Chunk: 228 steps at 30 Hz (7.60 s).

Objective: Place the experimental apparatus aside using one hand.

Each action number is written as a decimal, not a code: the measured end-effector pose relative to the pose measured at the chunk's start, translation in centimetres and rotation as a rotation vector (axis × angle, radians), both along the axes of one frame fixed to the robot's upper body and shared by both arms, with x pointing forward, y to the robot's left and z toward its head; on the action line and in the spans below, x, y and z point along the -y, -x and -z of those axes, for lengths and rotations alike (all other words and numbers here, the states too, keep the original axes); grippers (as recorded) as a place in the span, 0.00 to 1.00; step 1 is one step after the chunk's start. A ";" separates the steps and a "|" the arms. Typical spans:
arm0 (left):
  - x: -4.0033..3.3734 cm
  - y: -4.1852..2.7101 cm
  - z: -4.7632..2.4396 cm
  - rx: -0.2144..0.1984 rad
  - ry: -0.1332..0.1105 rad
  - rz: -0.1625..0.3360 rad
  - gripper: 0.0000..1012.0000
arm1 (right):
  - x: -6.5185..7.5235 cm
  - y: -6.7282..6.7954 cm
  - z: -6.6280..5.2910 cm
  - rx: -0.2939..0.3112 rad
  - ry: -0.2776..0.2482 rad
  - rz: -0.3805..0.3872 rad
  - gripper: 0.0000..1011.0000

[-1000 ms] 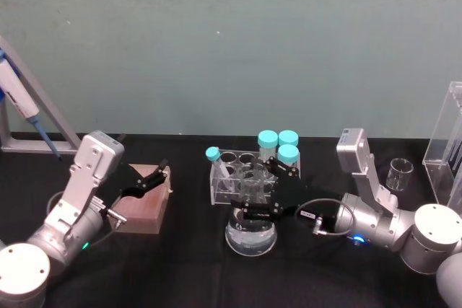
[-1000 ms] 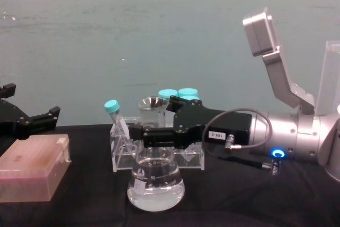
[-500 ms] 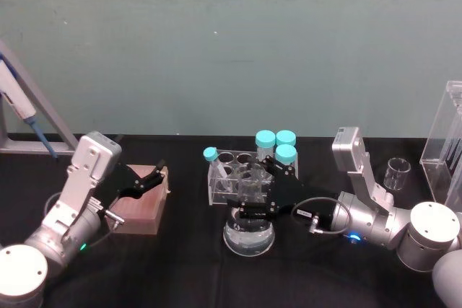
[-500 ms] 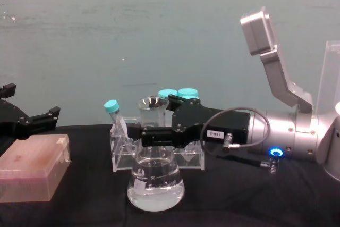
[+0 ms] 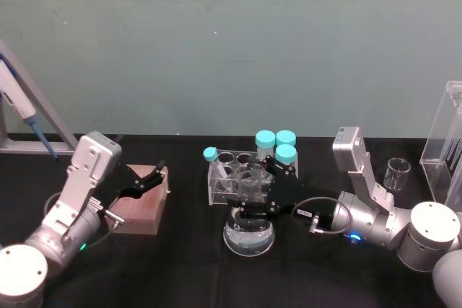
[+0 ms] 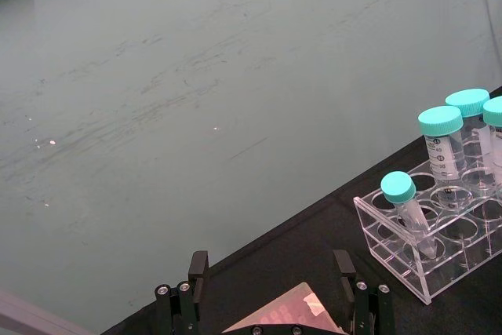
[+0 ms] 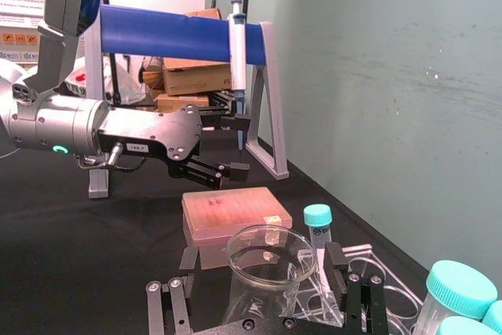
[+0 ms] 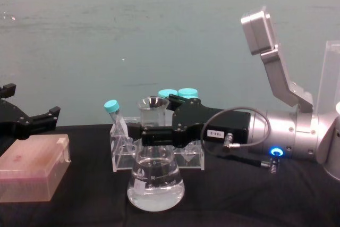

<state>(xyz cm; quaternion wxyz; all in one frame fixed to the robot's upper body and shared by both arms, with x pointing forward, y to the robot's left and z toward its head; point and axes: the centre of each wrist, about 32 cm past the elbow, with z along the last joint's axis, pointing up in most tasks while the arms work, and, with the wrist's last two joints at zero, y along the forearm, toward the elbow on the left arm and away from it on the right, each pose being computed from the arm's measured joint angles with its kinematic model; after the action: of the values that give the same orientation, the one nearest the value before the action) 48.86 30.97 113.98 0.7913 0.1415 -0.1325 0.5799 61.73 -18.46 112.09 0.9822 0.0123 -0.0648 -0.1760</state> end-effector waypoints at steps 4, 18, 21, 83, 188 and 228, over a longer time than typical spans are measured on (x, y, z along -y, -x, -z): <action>0.00 0.00 0.00 0.000 0.000 0.000 0.99 | 0.0 0.0 0.0 0.000 0.000 0.000 0.95; 0.00 0.00 0.00 0.000 0.000 0.000 0.99 | 0.0 0.0 0.1 -0.002 -0.001 0.001 0.57; 0.00 0.00 0.00 0.000 0.000 0.000 0.99 | 0.0 0.0 0.1 -0.002 -0.001 0.001 0.46; 0.00 0.00 0.00 0.000 0.000 0.000 0.99 | 4.0 3.9 -3.0 -0.002 -0.058 0.111 0.46; 0.00 0.00 0.00 0.000 0.000 0.000 0.99 | 15.0 6.6 -1.5 -0.001 0.038 0.630 0.46; 0.00 0.00 0.00 0.000 0.000 0.000 0.99 | 14.9 6.7 -1.0 -0.044 0.030 0.667 0.46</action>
<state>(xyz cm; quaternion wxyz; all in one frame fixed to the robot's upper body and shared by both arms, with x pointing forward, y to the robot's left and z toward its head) 48.86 30.97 113.98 0.7913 0.1415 -0.1325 0.5799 55.06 -33.34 113.11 0.8717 -0.0276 -0.0466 -0.4871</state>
